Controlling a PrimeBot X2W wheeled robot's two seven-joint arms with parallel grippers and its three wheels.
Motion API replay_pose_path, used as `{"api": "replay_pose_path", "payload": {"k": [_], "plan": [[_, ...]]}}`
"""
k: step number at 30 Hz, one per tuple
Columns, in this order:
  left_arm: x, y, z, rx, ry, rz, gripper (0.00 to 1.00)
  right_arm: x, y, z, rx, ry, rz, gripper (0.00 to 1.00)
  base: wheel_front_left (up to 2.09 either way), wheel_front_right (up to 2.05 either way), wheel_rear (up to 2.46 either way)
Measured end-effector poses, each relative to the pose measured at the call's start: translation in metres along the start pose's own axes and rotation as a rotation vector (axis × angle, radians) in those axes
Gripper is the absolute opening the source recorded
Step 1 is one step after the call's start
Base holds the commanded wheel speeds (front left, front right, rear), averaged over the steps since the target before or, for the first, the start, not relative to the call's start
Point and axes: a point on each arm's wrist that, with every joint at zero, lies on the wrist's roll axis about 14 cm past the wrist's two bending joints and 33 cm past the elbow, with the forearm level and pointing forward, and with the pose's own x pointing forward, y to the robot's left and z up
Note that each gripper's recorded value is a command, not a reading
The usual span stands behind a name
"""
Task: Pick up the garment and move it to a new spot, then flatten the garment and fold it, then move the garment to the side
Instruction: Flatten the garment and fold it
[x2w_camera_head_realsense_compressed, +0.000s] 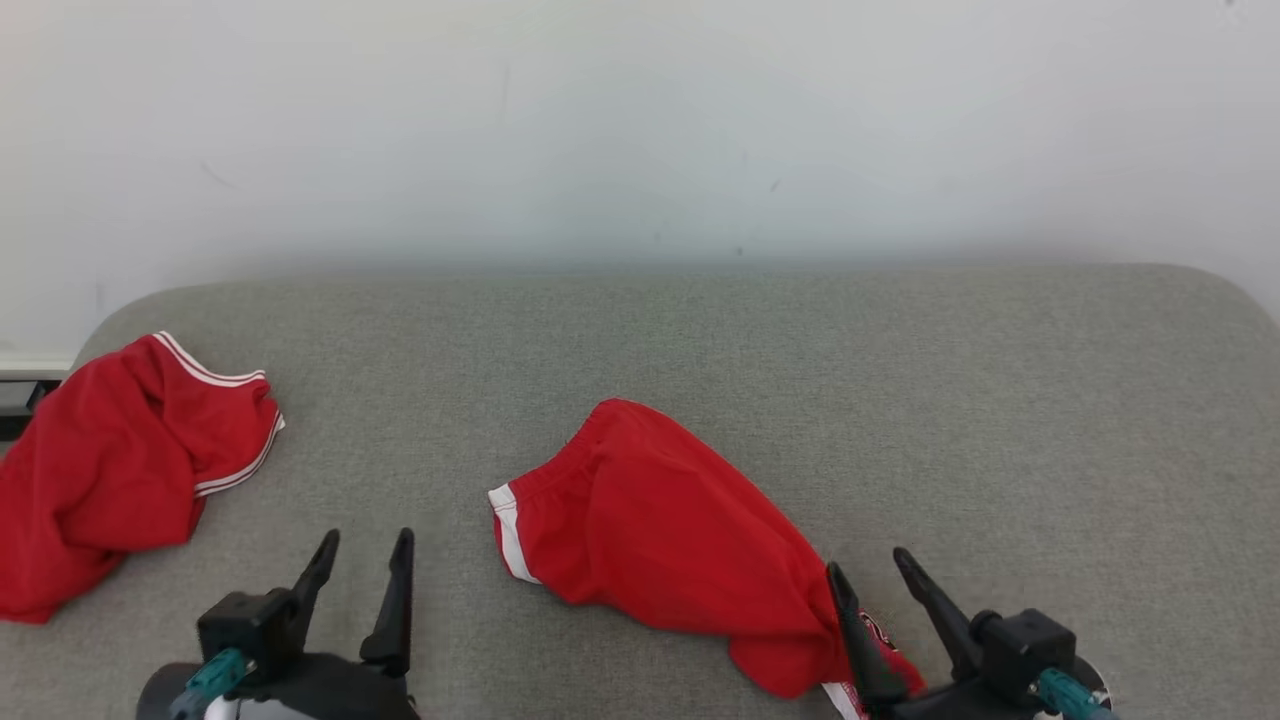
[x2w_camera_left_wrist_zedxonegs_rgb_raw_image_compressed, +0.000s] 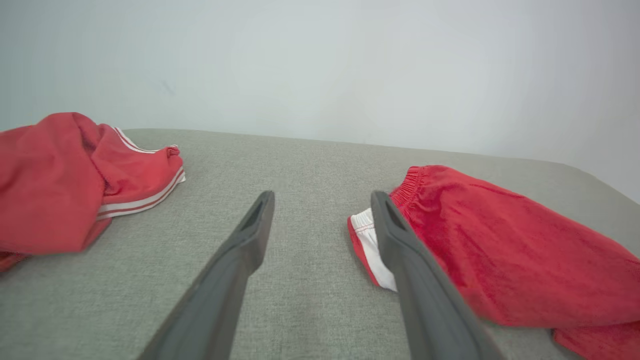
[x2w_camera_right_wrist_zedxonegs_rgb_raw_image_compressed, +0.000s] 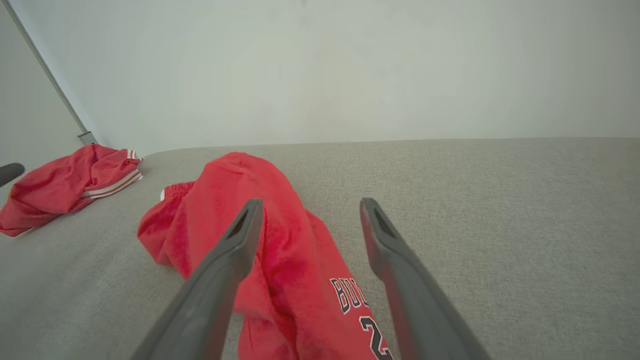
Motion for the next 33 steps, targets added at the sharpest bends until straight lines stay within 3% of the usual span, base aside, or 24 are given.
{"api": "replay_pose_path", "payload": {"k": [6,14,29,30,31,32,33], "plan": [[-0.014,0.017,0.009,-0.004,-0.056,0.083,1.00,-0.013,0.016,-0.042,0.027,0.187,0.043,1.00,0.00,0.00,0.00],[-0.019,0.025,0.025,0.034,-0.120,0.125,1.00,-0.014,0.021,-0.066,0.017,0.325,0.061,1.00,0.00,0.00,0.00],[-0.023,0.023,0.045,0.043,-0.196,0.158,1.00,-0.014,0.008,-0.100,-0.134,0.536,0.041,1.00,0.00,0.00,0.00],[-0.023,0.023,0.046,0.041,-0.199,0.160,1.00,-0.015,0.006,-0.104,-0.156,0.558,0.044,0.92,0.00,0.00,0.00],[-0.024,0.023,0.046,0.041,-0.201,0.163,1.00,-0.016,0.004,-0.106,-0.168,0.572,0.045,0.32,0.00,0.00,0.00],[-0.025,0.024,0.046,0.040,-0.199,0.166,1.00,-0.016,0.002,-0.108,-0.175,0.581,0.047,0.00,0.00,0.00,0.00],[-0.026,0.024,0.044,0.042,-0.195,0.167,1.00,-0.015,0.000,-0.108,-0.184,0.583,0.048,0.00,0.00,0.00,0.00]]}}
